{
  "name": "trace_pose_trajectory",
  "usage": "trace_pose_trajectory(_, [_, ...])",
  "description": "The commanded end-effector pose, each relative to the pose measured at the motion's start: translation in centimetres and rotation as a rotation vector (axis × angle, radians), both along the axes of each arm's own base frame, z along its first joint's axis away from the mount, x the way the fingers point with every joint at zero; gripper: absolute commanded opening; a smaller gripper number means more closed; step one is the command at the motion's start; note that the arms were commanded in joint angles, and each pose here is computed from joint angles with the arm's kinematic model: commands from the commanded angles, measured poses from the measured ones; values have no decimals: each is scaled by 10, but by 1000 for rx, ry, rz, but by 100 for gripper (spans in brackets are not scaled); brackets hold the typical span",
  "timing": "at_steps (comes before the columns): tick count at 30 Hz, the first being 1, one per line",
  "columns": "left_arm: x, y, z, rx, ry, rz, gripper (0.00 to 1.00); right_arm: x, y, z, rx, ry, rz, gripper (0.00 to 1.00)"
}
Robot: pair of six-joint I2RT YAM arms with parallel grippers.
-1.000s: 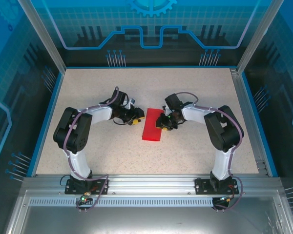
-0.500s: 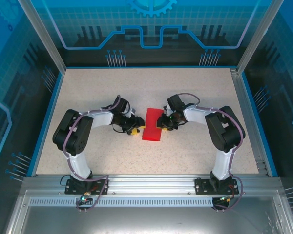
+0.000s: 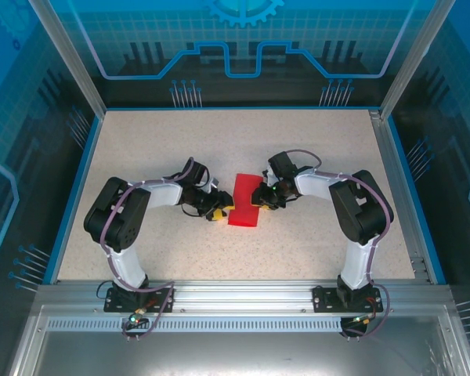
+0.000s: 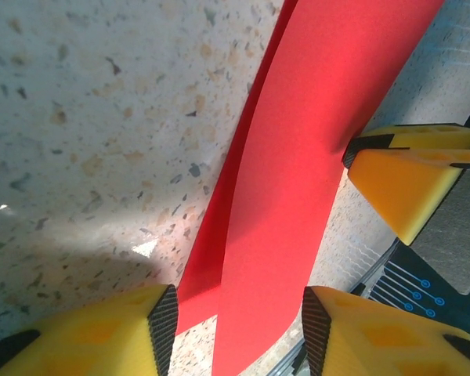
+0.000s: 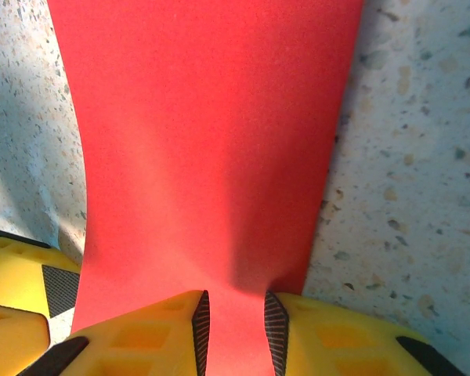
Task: Fold a paper plane with a square sheet of paper (pick it up from the middle)
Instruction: Fold the triangle a second time at the center of the table.
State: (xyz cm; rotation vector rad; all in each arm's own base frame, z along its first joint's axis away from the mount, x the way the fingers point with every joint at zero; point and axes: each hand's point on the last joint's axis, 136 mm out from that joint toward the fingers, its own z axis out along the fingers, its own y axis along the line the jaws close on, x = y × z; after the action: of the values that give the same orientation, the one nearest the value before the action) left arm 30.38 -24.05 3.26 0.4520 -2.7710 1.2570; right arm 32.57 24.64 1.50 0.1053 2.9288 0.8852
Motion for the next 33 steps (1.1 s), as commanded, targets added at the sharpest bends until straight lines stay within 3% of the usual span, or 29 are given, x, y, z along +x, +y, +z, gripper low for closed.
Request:
trace_pose_trajectory(1, [-4,-8,5,-39,16,-18,48,-21,-23,-34,-100,96,-11,30])
trace_pose_trajectory(33, [38,-26,8,-92,-23,12,43,-24,-22,-38,-81,105,-21,30])
